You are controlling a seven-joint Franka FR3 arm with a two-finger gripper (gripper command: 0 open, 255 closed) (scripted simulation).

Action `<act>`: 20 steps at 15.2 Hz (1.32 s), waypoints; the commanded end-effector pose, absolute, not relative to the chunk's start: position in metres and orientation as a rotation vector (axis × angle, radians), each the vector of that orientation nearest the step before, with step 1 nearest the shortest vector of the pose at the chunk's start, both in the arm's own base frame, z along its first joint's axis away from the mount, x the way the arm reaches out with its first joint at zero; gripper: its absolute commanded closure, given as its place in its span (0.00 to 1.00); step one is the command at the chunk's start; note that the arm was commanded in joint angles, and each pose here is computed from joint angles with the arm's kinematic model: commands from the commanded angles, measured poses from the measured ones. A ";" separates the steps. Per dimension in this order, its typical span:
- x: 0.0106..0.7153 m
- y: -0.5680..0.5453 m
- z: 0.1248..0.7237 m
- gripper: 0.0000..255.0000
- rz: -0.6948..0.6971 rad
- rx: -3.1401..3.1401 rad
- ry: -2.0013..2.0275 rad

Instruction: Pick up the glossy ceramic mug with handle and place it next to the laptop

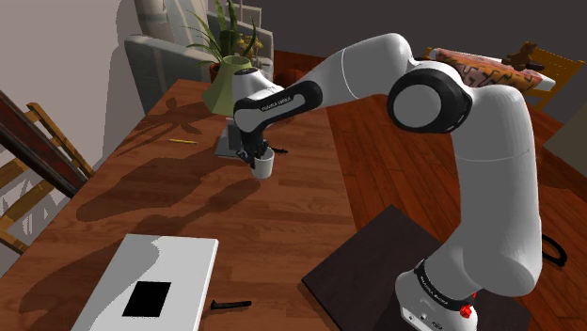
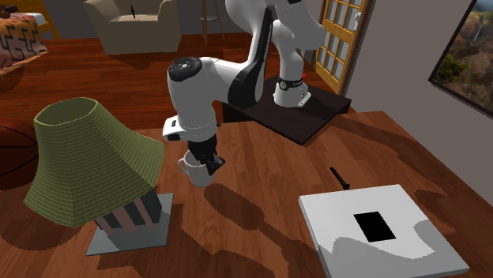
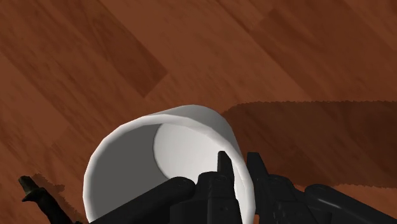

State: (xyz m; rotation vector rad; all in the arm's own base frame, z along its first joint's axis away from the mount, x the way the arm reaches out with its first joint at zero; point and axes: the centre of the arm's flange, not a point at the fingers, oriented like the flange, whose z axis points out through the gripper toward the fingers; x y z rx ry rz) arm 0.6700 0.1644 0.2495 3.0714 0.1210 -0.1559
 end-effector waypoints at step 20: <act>0.670 0.165 0.361 1.00 -0.156 3.071 0.121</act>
